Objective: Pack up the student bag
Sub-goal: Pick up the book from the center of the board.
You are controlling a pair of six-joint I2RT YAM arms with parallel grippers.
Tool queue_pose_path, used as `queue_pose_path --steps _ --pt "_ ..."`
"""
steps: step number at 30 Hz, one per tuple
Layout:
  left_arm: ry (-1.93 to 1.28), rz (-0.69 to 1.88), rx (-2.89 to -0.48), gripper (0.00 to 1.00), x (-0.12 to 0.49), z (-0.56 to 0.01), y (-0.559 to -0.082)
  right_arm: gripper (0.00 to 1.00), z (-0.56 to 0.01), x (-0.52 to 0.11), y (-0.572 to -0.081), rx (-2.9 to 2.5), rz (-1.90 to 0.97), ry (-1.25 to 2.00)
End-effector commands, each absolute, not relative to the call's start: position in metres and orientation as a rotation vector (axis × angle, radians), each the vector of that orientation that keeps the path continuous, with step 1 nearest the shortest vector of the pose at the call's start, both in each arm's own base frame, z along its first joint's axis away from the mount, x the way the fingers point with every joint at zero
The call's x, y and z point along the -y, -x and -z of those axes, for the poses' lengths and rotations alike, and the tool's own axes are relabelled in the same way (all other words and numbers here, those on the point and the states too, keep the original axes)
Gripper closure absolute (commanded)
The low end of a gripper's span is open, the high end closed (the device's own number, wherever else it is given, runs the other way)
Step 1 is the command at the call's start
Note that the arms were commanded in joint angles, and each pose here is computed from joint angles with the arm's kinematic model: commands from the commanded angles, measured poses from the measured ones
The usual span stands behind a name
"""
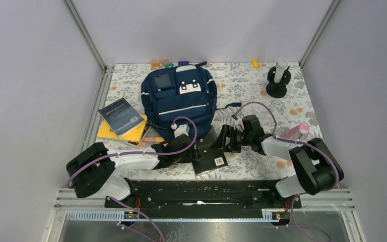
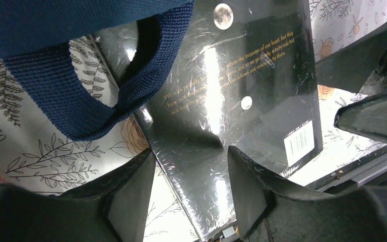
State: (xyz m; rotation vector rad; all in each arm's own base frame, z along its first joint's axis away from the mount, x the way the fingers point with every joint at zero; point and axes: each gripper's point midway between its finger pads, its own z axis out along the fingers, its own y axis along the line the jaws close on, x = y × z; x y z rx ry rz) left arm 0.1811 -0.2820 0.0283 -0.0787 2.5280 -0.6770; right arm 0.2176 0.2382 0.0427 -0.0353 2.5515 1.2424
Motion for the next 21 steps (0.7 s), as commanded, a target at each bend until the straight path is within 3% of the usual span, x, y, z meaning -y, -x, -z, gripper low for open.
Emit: queue_pose_path --steps 1,21 --pt "0.021 0.930 -2.453 0.48 0.322 -0.047 -0.177 0.05 -0.075 -0.257 -0.185 -2.532 -1.472 0.066" --pt "-0.053 1.075 -2.369 0.54 0.328 -0.062 -0.167 0.07 -0.124 -0.267 -0.179 -2.230 -1.740 -0.035"
